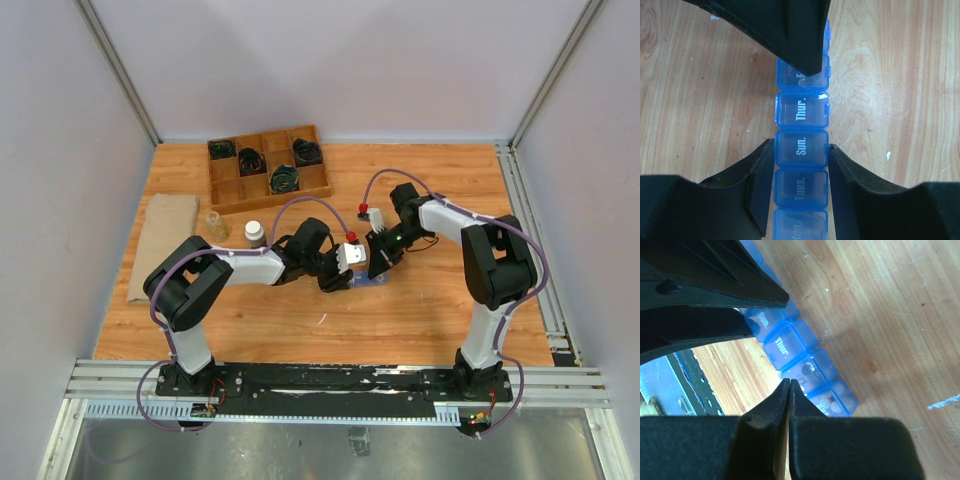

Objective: Sort the pills into containers

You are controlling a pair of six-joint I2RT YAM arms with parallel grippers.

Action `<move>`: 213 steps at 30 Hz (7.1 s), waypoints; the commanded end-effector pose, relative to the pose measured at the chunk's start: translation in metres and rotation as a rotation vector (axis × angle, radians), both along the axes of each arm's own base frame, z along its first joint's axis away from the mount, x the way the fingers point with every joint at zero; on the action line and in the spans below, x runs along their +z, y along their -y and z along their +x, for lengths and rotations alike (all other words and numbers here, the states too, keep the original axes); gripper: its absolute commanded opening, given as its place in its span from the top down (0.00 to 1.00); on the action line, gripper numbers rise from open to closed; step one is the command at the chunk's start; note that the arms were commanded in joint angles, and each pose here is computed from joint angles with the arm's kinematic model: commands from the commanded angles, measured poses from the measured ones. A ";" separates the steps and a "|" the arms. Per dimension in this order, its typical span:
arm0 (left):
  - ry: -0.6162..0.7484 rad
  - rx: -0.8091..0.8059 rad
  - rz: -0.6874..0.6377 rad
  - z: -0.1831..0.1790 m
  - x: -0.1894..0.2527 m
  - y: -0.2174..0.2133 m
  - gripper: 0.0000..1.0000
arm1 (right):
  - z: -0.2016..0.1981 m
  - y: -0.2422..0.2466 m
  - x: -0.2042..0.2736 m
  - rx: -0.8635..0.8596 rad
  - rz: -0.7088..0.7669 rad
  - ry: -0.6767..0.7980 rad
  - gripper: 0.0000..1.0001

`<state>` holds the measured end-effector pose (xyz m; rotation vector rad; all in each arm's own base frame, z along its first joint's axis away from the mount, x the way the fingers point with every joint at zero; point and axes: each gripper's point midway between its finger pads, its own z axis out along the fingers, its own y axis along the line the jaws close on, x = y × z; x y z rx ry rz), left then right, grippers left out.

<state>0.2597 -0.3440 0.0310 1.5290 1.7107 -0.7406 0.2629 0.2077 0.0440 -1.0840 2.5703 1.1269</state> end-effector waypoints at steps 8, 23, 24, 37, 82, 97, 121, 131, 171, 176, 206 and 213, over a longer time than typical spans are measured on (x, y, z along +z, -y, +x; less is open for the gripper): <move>-0.043 0.004 0.027 -0.004 -0.011 -0.004 0.67 | -0.005 -0.017 0.051 0.042 0.126 0.111 0.99; -0.040 -0.003 0.031 -0.004 -0.012 -0.004 0.68 | 0.001 0.011 -0.032 -0.016 -0.149 -0.012 0.99; -0.041 -0.003 0.032 -0.004 -0.012 -0.004 0.68 | 0.001 0.004 -0.021 -0.008 -0.098 -0.001 0.99; -0.042 0.000 0.033 -0.003 -0.012 -0.004 0.68 | -0.008 -0.016 0.041 0.055 0.106 0.098 0.99; 0.038 0.083 -0.199 -0.002 0.062 0.001 0.21 | -0.004 -0.007 0.065 0.094 0.223 0.129 0.54; 0.106 0.353 -0.461 -0.022 0.097 -0.063 0.24 | 0.001 -0.007 0.079 0.260 0.158 0.603 0.28; -0.434 0.685 -0.568 -0.029 0.069 -0.081 0.48 | -0.034 -0.010 0.030 0.935 0.223 0.875 0.01; -0.482 0.734 -0.516 -0.019 0.053 -0.077 0.58 | -0.019 -0.012 -0.002 0.853 0.063 0.808 0.05; -0.213 0.395 -0.559 -0.026 0.079 -0.058 0.86 | -0.001 -0.012 -0.024 0.786 -0.103 0.712 0.53; -0.068 0.284 -0.629 -0.034 0.096 -0.058 0.94 | -0.001 -0.012 -0.024 0.785 -0.107 0.713 0.60; -0.270 0.526 -0.241 -0.008 -0.001 -0.074 1.00 | 0.003 -0.012 -0.022 0.771 -0.127 0.711 0.64; -0.188 0.397 -0.438 -0.012 0.086 -0.055 1.00 | 0.004 -0.011 -0.023 0.769 -0.132 0.707 0.64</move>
